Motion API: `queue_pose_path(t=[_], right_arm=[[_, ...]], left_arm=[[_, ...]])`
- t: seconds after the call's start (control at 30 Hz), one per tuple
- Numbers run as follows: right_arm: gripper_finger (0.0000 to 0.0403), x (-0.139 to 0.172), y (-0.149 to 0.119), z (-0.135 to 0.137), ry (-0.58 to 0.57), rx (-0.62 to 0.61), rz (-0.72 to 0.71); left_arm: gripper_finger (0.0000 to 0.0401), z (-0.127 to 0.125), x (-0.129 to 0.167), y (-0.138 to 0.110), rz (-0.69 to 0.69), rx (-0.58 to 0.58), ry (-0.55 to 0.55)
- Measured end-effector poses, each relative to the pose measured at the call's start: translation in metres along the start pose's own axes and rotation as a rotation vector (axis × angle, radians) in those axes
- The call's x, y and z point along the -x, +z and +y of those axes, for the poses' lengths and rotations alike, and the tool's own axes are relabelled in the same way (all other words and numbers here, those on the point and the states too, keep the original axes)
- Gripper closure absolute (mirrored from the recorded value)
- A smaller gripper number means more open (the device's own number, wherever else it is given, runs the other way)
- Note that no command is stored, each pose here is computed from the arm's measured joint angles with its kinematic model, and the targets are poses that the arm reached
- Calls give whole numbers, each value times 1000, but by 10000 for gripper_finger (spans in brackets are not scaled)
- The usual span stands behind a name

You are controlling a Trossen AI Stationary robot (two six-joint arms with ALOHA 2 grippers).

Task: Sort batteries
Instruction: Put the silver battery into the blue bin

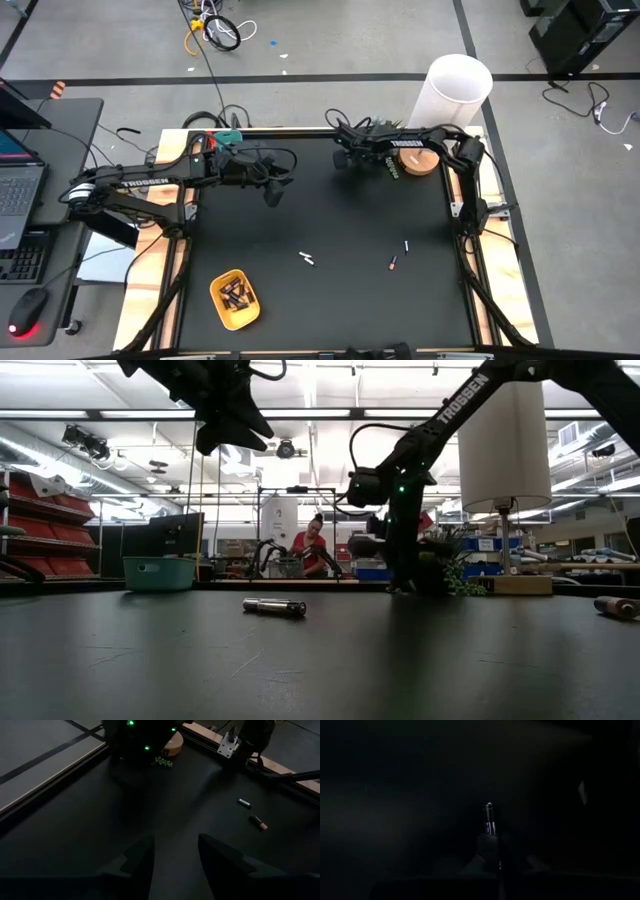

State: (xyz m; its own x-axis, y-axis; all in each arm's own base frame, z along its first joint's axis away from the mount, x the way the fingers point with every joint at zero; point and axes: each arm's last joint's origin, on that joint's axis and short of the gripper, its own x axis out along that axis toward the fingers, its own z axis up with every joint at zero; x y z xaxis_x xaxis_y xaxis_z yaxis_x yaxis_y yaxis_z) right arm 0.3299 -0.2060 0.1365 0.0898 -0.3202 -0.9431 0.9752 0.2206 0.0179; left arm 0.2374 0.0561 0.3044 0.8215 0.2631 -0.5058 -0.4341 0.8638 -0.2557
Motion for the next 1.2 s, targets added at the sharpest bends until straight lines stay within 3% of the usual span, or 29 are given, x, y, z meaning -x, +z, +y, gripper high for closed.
queue_pose_path(t=[0.27,0.53,0.63,0.77,0.87,1.03,1.2], right_arm=[[403,35,-6,1,55,111,7],[403,94,-5,-1,165,227,-117],[403,121,-6,6,289,310,-209],[403,159,-10,23,588,463,-331],[403,186,-18,27,735,529,-399],[403,220,-34,21,807,682,-470],[403,239,-42,14,844,697,-498]], left_arm=[[234,2,1,1,-21,13,54],[234,1,2,1,-29,153,50],[234,1,2,1,-33,230,47],[234,0,1,5,-71,319,37],[234,-2,1,12,-150,413,13],[234,-10,5,23,-320,506,9],[234,-13,2,31,-421,603,-26]])
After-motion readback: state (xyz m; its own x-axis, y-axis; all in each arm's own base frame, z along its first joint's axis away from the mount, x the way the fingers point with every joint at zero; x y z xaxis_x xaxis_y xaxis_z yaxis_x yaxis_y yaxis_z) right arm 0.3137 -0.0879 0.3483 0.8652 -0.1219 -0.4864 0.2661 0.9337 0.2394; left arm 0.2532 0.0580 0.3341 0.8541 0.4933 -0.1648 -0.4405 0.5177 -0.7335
